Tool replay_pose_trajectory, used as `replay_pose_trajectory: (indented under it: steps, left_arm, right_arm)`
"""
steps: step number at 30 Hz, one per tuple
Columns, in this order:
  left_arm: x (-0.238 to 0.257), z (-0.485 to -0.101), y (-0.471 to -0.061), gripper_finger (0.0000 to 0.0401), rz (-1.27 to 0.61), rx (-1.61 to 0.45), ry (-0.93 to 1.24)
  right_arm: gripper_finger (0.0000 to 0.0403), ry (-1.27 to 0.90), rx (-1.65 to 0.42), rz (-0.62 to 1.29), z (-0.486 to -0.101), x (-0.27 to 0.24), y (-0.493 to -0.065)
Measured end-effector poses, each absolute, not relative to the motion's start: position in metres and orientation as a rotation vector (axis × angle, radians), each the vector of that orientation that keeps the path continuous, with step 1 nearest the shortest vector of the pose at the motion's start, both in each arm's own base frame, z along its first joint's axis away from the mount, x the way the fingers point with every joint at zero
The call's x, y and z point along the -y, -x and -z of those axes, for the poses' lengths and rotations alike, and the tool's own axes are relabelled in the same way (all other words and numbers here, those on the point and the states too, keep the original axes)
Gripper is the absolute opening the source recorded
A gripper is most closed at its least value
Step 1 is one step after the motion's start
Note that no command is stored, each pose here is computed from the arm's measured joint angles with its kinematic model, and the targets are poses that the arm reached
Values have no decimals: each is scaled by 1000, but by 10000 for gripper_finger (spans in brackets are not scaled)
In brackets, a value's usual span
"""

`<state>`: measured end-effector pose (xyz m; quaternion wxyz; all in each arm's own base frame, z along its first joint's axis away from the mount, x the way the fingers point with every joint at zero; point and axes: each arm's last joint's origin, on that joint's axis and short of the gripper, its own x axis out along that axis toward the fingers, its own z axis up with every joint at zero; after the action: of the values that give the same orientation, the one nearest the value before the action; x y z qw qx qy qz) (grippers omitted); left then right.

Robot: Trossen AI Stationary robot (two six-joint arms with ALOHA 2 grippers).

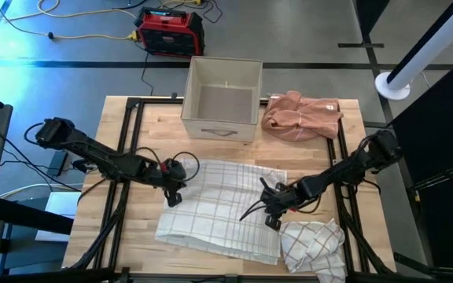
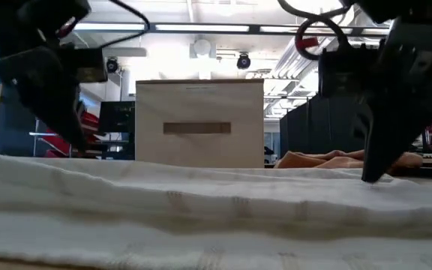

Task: Fold towel
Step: Fold the white striped towel

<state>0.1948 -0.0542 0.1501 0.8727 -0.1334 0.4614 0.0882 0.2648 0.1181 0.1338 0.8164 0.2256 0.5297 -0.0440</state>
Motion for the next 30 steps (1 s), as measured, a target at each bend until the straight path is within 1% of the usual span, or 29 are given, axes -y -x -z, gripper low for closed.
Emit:
replay_pose_trajectory:
  steps: [2,6,14,19,22,25,28,30]
  left_arm:
    - [55,-142,-193,0,-158,-1017,268]
    - [53,-133,-188,0,-200,-1109,223]
    - [49,-131,-176,0,-244,-1234,176]
    - [56,-137,-176,0,-216,-1222,310]
    - [66,-142,-179,0,-188,-1189,362]
    - [76,-142,-175,0,-194,-1193,411]
    - [85,-145,-172,0,-216,-1180,489]
    - [89,-153,-174,0,-210,-1142,489]
  right_arm:
    - [0,-486,-1130,79,-130,-121,-266]
    - [0,-483,-1152,78,-124,-126,-266]
    - [0,-449,-1226,97,-122,-129,-257]
    - [0,-474,-1194,60,-127,-130,-258]
    - [0,-511,-1189,-30,-130,-133,-260]
    - [0,-560,-1242,-131,-131,-137,-259]
    - [0,-605,-1244,-159,-139,-137,-258]
    - [0,-620,-1208,-164,-149,-136,-257]
